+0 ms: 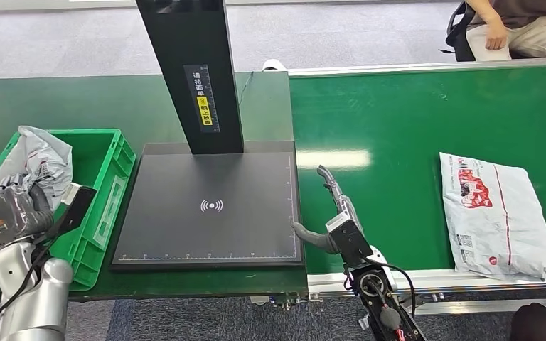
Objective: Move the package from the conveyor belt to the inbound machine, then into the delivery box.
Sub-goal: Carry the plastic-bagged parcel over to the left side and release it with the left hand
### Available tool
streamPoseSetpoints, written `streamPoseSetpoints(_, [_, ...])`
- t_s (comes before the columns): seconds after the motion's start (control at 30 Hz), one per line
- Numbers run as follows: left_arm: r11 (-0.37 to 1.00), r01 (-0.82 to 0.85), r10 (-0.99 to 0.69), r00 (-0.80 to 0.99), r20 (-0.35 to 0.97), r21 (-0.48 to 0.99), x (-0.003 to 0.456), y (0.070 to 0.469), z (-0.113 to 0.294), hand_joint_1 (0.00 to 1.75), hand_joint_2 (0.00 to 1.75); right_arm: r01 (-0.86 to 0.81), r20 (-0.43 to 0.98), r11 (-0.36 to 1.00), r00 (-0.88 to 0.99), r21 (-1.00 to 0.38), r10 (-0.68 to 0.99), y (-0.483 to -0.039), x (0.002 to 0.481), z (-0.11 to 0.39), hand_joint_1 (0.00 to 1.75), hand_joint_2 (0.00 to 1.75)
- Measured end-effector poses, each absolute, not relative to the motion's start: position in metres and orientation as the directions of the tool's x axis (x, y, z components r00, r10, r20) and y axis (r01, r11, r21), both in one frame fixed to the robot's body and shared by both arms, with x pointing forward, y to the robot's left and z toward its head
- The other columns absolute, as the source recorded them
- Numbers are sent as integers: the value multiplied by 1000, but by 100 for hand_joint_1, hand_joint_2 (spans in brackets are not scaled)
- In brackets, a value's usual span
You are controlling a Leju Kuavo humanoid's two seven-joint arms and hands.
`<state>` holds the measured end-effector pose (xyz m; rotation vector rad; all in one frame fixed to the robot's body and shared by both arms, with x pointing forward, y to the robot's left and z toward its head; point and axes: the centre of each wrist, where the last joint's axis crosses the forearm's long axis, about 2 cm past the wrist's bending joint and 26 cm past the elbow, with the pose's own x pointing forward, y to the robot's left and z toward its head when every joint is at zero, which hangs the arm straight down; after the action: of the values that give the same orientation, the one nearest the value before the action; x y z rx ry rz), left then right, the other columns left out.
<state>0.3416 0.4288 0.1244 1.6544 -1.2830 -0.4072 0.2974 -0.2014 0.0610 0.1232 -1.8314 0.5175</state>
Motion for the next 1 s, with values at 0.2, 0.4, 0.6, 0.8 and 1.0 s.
streamPoseSetpoints(0.2, [30, -554, -866, 402, 299, 832, 342, 430, 123, 175, 175, -342, 929, 896, -328, -285, 171, -200, 298, 62, 0, 175])
streamPoseSetpoints(0.4, [68, -552, -863, 385, 326, 831, 349, 425, 122, 175, 175, -346, 927, 893, -333, -288, 170, -200, 300, 64, 0, 175])
streamPoseSetpoints(0.6, [84, -543, -861, 383, 335, 836, 352, 423, 120, 175, 175, -346, 926, 892, -335, -291, 172, -200, 301, 64, 0, 175])
streamPoseSetpoints(0.8, [89, -540, -860, 382, 338, 837, 354, 422, 120, 175, 175, -346, 926, 892, -336, -291, 172, -200, 301, 64, 0, 175])
streamPoseSetpoints(1.0, [107, -541, -868, 358, 344, 834, 356, 419, 119, 0, 175, -347, 926, 891, -336, -293, 173, -200, 301, 64, 0, 175])
